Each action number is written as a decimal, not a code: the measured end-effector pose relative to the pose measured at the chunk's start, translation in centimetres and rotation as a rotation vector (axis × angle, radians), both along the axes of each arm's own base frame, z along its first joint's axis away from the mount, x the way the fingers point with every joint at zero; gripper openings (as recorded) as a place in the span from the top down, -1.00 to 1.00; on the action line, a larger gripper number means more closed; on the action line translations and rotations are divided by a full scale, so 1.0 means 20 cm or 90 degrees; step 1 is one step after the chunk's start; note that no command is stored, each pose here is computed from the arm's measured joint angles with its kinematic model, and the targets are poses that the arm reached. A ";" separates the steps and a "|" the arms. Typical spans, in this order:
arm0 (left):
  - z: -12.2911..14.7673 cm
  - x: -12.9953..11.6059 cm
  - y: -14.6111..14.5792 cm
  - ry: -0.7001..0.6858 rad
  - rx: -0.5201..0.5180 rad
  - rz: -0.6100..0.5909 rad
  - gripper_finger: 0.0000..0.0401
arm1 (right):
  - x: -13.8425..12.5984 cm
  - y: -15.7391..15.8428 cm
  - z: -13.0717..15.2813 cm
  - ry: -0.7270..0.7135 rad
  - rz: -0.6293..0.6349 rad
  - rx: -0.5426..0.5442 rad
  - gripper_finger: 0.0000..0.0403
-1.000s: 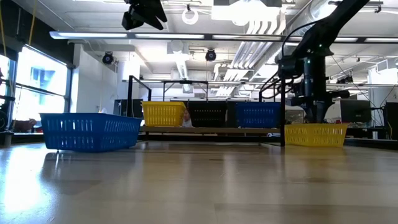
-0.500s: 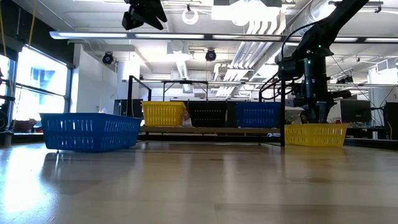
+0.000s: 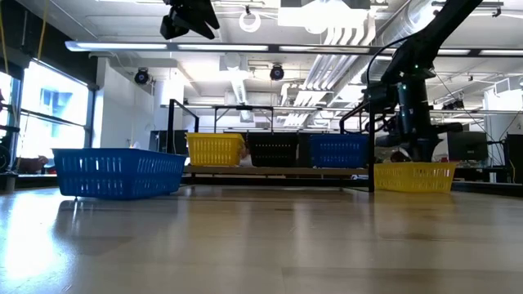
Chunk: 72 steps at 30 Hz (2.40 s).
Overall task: Stack baskets on shelf by color
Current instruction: Stack the yellow bin on top of the other yellow stacked bins on the shelf
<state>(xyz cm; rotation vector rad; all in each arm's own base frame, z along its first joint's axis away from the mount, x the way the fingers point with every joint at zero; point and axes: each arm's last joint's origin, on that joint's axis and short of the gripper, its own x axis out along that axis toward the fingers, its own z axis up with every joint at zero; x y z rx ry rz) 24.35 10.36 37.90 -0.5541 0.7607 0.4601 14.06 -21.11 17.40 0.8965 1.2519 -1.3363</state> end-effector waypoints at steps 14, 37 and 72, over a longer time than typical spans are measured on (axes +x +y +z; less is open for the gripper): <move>0.00 0.00 0.00 0.000 0.000 0.000 0.49 | 0.00 0.00 0.11 0.004 -0.018 -0.066 0.99; 0.00 0.00 0.00 0.003 0.011 -0.013 0.49 | -0.04 0.09 0.78 -0.106 -0.080 -0.432 1.00; -0.14 0.31 -0.42 0.192 0.465 -0.215 0.49 | 0.64 0.75 1.00 -0.399 0.068 -0.477 1.00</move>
